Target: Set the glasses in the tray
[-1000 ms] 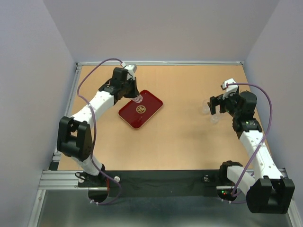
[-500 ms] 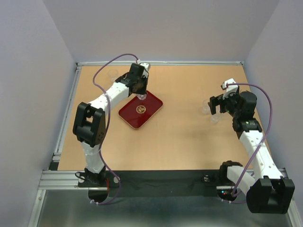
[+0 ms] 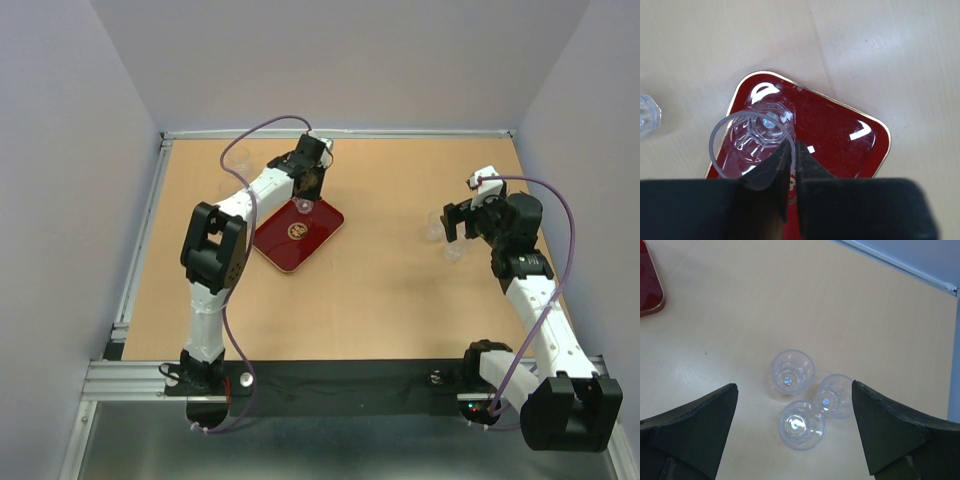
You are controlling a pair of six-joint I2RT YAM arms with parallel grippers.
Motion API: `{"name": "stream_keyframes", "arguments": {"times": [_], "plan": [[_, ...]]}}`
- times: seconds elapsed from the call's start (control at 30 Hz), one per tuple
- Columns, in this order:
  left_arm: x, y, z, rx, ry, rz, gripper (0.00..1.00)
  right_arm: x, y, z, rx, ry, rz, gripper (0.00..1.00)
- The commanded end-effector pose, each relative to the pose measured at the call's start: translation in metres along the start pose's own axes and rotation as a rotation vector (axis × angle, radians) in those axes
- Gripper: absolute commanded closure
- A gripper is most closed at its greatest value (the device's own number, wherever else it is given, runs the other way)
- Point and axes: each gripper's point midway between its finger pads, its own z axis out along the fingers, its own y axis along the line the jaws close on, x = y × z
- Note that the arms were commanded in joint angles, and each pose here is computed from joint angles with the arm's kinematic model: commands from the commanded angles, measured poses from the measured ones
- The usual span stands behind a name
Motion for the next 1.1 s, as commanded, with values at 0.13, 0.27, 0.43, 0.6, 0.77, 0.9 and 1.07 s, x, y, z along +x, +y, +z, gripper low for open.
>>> {"name": "stream_keyframes", "arguments": {"times": [0.13, 0.27, 0.43, 0.6, 0.77, 0.9, 1.07], "plan": [[-0.037, -0.004, -0.017, -0.039, -0.081, 0.025, 0.48, -0.001, -0.005, 0.000, 0.024, -0.004, -0.027, 0.00], [-0.057, -0.009, -0.037, -0.024, -0.142, 0.023, 0.41, 0.000, -0.007, 0.000, 0.032, 0.000, -0.031, 0.00], [-0.085, -0.012, -0.091, 0.018, -0.280, 0.018, 0.35, 0.008, -0.009, 0.001, 0.040, 0.020, -0.056, 0.00], [-0.081, -0.009, -0.140, 0.056, -0.376, 0.024, 0.27, 0.014, -0.009, 0.004, 0.043, 0.040, -0.038, 0.00], [-0.067, 0.011, -0.205, 0.042, -0.543, -0.016, 0.17, 0.021, -0.015, 0.007, 0.064, 0.105, 0.056, 0.00], [-0.035, 0.036, -0.239, -0.014, -0.633, -0.029, 0.12, 0.044, -0.012, 0.016, 0.024, 0.247, 0.121, 0.00], [-0.010, 0.055, -0.252, -0.083, -0.693, -0.008, 0.11, 0.047, -0.005, 0.018, -0.027, 0.308, 0.171, 0.00]]}}
